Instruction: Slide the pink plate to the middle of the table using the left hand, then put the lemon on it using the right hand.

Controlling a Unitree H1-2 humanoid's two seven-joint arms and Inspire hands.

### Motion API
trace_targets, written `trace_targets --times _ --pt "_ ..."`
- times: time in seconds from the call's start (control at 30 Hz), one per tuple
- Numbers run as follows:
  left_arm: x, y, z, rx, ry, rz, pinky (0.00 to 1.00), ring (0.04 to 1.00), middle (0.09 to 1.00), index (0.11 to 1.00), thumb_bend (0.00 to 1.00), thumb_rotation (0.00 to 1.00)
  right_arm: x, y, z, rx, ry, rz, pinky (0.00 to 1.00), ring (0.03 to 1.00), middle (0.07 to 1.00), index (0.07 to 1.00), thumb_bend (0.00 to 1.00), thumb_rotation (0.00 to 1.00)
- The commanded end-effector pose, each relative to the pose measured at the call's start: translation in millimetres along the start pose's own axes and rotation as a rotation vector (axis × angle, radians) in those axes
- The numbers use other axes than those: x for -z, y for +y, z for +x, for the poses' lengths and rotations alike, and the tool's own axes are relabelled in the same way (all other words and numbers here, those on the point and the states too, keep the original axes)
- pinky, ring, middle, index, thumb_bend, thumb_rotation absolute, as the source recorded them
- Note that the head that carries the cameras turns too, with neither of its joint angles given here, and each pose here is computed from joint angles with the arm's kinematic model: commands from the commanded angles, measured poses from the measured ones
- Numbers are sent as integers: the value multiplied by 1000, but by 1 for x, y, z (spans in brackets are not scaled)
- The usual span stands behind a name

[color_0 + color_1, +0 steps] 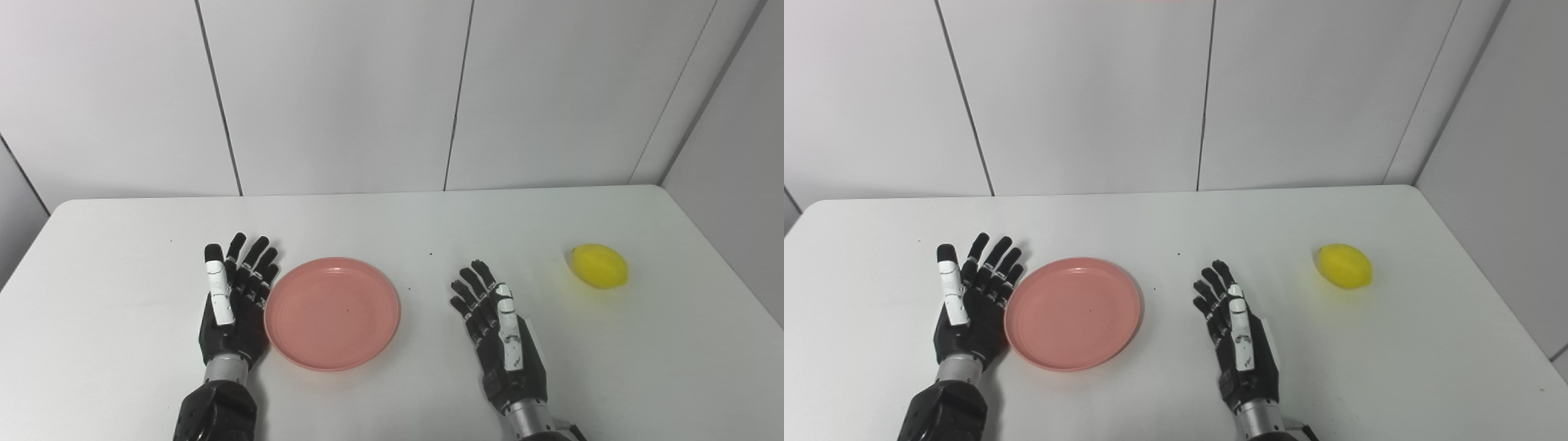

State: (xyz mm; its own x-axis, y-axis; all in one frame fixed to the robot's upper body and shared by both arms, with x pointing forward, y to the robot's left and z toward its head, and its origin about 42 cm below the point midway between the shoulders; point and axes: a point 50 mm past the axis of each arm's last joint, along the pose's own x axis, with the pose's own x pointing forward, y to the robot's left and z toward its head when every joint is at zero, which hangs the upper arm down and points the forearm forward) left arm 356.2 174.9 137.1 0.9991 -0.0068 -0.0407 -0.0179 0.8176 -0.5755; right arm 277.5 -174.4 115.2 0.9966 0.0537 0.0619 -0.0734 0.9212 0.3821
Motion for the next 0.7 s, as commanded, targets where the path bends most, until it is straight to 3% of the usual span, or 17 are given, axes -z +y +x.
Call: trace_targets --times 0.0,0.23,0.5,0.67 --pt "14 -5 -2 -21 67 -25 954 872 843 909 991 785 12 -2 -6 29 56 13 916 894 912 913 681 868" --pt "15 -8 -1 -16 65 -34 954 871 849 907 984 787 12 -3 -5 52 38 -18 898 884 899 900 686 857" --pt "14 -5 0 -7 74 -45 983 894 873 931 970 787 2 0 -5 136 -55 -156 774 802 816 820 739 821" --pt "12 -1 3 -26 74 -47 960 870 842 916 969 771 -10 1 1 198 -160 -368 698 725 742 754 712 863"
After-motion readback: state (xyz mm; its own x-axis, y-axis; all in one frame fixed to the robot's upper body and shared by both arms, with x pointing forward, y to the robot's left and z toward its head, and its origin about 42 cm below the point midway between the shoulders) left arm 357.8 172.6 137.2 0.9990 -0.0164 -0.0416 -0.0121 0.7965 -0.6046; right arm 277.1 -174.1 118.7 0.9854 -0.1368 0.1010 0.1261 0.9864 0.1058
